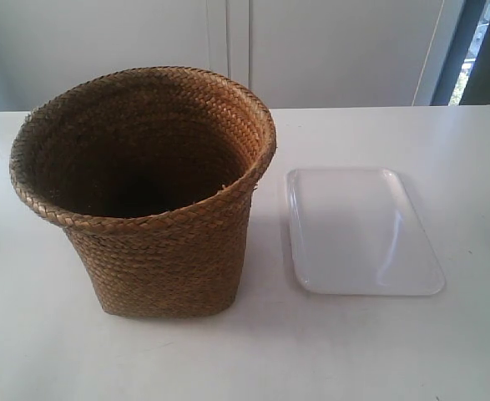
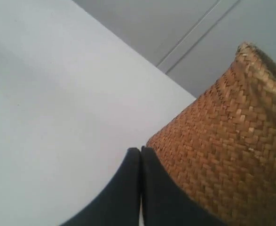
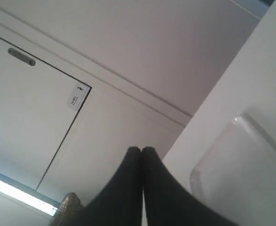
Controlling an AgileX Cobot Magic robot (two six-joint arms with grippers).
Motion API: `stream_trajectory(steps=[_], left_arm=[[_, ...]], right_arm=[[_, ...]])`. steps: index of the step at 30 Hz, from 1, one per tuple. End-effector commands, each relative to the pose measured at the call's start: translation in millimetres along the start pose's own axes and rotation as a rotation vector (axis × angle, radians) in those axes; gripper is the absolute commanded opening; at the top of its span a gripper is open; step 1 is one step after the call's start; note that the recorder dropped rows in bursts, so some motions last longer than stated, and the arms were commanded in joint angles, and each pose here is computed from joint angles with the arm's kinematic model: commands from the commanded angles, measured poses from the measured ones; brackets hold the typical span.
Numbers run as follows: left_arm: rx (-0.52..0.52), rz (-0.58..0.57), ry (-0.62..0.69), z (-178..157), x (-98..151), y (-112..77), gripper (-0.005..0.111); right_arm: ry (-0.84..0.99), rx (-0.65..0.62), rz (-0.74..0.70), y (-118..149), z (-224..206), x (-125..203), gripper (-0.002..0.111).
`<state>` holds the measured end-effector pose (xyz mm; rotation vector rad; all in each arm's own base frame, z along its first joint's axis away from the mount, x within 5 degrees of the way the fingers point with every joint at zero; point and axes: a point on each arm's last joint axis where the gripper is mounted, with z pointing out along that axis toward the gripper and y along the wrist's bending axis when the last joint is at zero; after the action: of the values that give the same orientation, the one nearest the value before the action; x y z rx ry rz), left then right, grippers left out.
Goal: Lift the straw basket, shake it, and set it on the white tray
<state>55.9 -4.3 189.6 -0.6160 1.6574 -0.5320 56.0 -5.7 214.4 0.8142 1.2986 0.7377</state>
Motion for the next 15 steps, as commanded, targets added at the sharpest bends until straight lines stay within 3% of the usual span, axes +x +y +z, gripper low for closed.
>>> stream_trajectory(steps=[1,3,5,8,12,15], left_arm=[[0.049,0.13,-0.044,-11,-28,-27.0,0.0],[0.053,0.255,-0.059,-12,-48,-44.0,0.0],[0.04,0.268,-0.01,-6,-67,-61.0,0.0],[0.006,0.382,0.153,13,-92,-85.3,0.0],[0.004,0.49,0.296,44,-125,-114.3,0.0],[0.001,0.523,0.401,67,-139,-126.4,0.0]], right_arm=[[-0.081,-0.104,-0.334,25,-3,-14,0.0],[-0.08,-0.041,-0.475,39,-7,-26,0.0],[-0.06,0.012,-0.602,55,-4,-39,0.0],[-0.03,0.052,-0.797,80,9,-55,0.0],[0.184,0.239,-0.953,94,50,-69,0.0],[0.263,0.278,-1.03,104,78,-76,0.0]])
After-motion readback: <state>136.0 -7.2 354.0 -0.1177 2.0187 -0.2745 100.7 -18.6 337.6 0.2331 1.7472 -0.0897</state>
